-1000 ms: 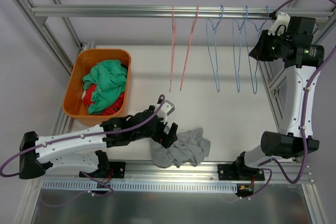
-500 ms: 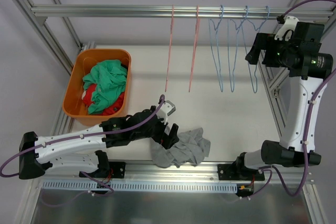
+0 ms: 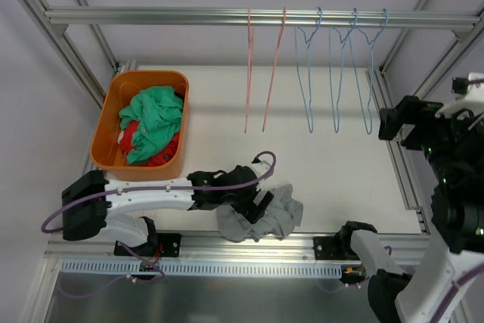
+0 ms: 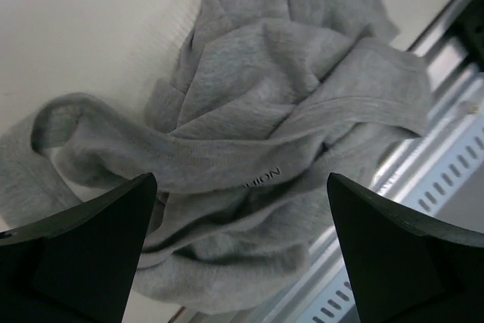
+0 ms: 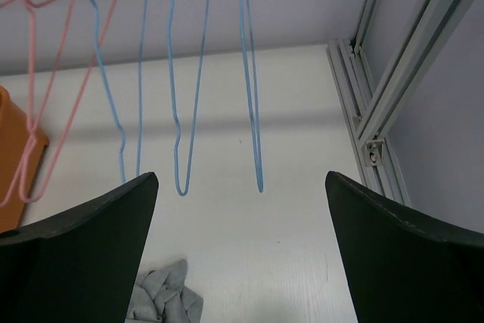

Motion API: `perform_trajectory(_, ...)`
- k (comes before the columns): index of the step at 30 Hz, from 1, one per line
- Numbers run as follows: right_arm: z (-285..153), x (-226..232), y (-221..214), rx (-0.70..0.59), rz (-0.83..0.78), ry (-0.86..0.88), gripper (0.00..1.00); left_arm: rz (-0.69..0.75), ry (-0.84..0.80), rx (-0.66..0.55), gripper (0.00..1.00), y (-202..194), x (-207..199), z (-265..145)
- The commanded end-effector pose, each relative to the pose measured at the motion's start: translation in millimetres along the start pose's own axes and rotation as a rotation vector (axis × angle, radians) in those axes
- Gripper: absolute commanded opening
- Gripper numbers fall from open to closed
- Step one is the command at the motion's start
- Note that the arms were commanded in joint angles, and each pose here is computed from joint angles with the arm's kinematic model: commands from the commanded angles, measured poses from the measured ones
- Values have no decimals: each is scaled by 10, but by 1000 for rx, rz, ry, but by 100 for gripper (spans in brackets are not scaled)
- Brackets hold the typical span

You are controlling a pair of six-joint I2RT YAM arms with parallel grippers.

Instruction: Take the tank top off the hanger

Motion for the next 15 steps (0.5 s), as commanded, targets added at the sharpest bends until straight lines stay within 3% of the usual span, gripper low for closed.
perform_trajectory(1,-260,131,98,-133,15,70,99,-6,59,34,99,-46,-9,247)
perform_trajectory(8,-474,466,102,-215,11,319,99,-4,171,207,99,-449,37,778)
perform_trajectory(9,-501,491,105,-222,12,338,99,-2,177,217,88,-496,31,791)
perform_trajectory(10,-508,499,109,-227,11,344,99,-3,185,219,68,-555,12,782)
perform_trajectory(12,-522,509,115,-236,5,353,100,-19,218,165,8,-528,32,694)
perform_trajectory(15,-536,515,120,-248,-2,358,100,-85,264,67,0,-445,130,466)
Point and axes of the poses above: each gripper's point midway between its finger pads, its own z axis out along the fingers, its own x axis along the line the jaws close on, y = z × x, the point moved 5 cm from there along -z, back along the fingers, and after that the axes turned 6 degrees about -z, right-handed, at the moved point
